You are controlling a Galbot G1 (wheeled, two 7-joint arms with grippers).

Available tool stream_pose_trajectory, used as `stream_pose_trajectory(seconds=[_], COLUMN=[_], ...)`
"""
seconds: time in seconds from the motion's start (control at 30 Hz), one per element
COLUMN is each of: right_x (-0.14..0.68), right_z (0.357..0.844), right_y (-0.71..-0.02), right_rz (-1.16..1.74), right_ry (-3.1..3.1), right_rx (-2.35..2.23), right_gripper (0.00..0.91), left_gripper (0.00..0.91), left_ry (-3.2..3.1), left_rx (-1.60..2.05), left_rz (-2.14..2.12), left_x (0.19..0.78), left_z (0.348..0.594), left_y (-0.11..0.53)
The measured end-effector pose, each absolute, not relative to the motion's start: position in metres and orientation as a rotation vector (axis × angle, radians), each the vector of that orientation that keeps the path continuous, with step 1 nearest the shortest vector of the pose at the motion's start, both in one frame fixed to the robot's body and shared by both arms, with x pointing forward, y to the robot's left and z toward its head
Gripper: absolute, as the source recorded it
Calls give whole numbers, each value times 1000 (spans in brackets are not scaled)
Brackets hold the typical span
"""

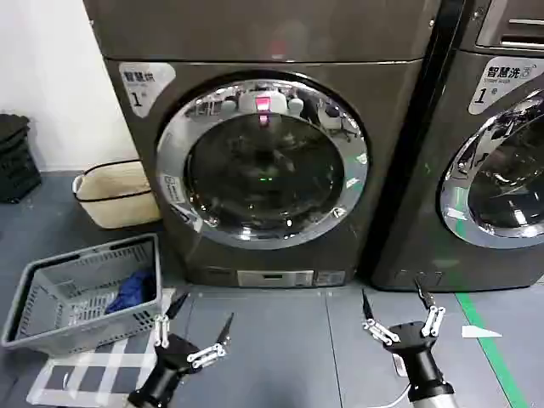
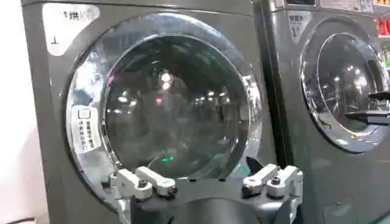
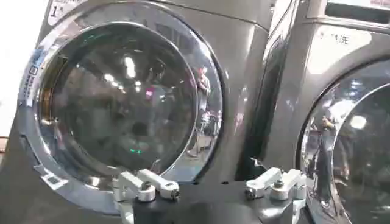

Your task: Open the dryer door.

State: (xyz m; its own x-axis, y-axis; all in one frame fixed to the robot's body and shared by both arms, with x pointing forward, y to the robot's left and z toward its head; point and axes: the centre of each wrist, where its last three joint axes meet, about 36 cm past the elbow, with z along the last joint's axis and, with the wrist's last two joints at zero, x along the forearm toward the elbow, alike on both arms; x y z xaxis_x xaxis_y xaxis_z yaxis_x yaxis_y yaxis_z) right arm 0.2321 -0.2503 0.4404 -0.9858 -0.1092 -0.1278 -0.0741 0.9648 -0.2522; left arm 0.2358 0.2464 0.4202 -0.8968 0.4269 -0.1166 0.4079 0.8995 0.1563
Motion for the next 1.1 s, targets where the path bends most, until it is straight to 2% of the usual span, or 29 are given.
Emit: stream_pose_trajectory(seconds=[0.6,1.1], right_x=[268,316], right_z=[446,462], right_y=[-251,-256], right_rz=[-293,-212], right_ry=[3025,2922], right_rx=[-350,-744], right_gripper=[907,907], left_gripper=[907,907], left_ry=[2906,2902], left_rx=[648,655], left_rz=[196,206], left_x=[235,231], left_z=[424,428], left_y=[246,245])
